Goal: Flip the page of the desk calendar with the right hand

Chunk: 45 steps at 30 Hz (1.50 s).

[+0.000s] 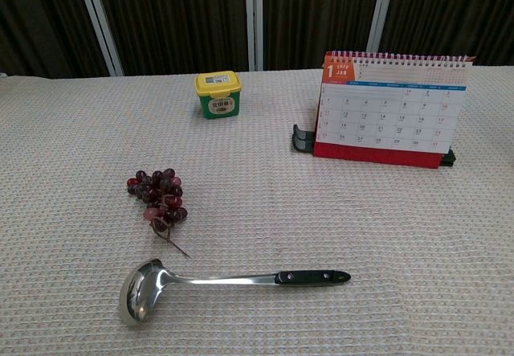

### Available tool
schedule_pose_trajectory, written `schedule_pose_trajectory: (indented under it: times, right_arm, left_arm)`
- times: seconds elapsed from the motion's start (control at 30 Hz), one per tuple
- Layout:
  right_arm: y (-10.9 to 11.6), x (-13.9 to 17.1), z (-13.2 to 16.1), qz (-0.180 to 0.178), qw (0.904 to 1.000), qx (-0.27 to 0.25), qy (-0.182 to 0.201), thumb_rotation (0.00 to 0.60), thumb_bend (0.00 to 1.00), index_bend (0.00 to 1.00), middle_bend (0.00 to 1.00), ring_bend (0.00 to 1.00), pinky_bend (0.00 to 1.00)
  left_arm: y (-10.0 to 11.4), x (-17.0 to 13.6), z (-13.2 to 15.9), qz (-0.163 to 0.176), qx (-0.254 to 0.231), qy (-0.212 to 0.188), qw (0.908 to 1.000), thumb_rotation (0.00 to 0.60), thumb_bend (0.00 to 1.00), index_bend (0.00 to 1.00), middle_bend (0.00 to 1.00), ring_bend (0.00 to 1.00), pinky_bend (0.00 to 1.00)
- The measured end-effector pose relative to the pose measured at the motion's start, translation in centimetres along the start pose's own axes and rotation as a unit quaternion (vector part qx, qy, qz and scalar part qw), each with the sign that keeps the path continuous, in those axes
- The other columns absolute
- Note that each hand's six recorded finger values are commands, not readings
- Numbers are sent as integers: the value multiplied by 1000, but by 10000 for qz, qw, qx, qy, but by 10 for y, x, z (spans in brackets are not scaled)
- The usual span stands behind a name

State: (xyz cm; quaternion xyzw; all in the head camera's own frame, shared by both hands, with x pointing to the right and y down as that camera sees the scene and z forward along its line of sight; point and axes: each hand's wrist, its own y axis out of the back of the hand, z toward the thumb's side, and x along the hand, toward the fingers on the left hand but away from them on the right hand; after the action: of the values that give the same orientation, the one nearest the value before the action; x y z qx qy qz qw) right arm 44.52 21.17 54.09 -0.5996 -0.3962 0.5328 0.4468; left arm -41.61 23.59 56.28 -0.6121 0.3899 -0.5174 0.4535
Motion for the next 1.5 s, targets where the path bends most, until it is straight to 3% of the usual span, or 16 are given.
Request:
schedule_pose_trajectory:
  times: [0.43, 0.5, 0.57, 0.63, 0.73, 0.87, 1.03, 1.1, 1.3, 1.5]
  right_arm:
    - [-1, -3, 5, 34, 9999, -133, 42, 600, 240, 0, 1, 0, 12]
    - [-1, -6, 9, 23, 9994, -336, 55, 600, 239, 0, 67, 65, 116]
    - [1, -11, 14, 3, 9980, -624, 40, 600, 242, 0, 256, 260, 314]
    - [1, -18, 23, -2, 9940, -1095, 8, 600, 262, 0, 397, 408, 421]
    - [-2, -29, 41, 167, 9806, -1951, -52, 600, 313, 0, 511, 529, 489]
    - [-14, -44, 69, 717, 9429, -3246, -202, 600, 358, 0, 577, 592, 507]
    - [-34, -62, 104, 1668, 8747, -4522, -508, 600, 401, 0, 627, 643, 514]
    - [-43, -69, 116, 1992, 8491, -4848, -653, 600, 409, 0, 638, 654, 515]
    - [-68, -83, 143, 2605, 7904, -5450, -1020, 600, 418, 0, 635, 655, 514]
    - [-95, -89, 157, 2928, 7451, -5823, -1417, 600, 420, 0, 633, 655, 514]
  left_arm:
    - [4, 1, -3, 61, -44, 43, 10000, 600, 173, 0, 0, 0, 0]
    - [6, 1, -4, 87, -71, 59, 9999, 600, 174, 0, 0, 0, 0]
    - [7, 1, -5, 103, -97, 72, 9999, 600, 174, 0, 0, 0, 0]
    - [8, 2, -5, 111, -110, 73, 9999, 600, 173, 0, 0, 0, 0]
    - [9, 2, -6, 132, -136, 67, 9998, 600, 173, 0, 0, 0, 0]
    - [12, 3, -6, 175, -175, 62, 9997, 600, 173, 0, 0, 0, 0]
    - [16, 3, -8, 231, -229, 76, 9994, 600, 174, 0, 0, 0, 0]
    - [18, 2, -9, 253, -270, 84, 9993, 600, 174, 0, 0, 0, 0]
    - [23, 1, -9, 337, -356, 64, 9988, 600, 174, 0, 0, 0, 0]
    - [27, -1, -7, 375, -406, 15, 9985, 600, 173, 0, 0, 0, 0]
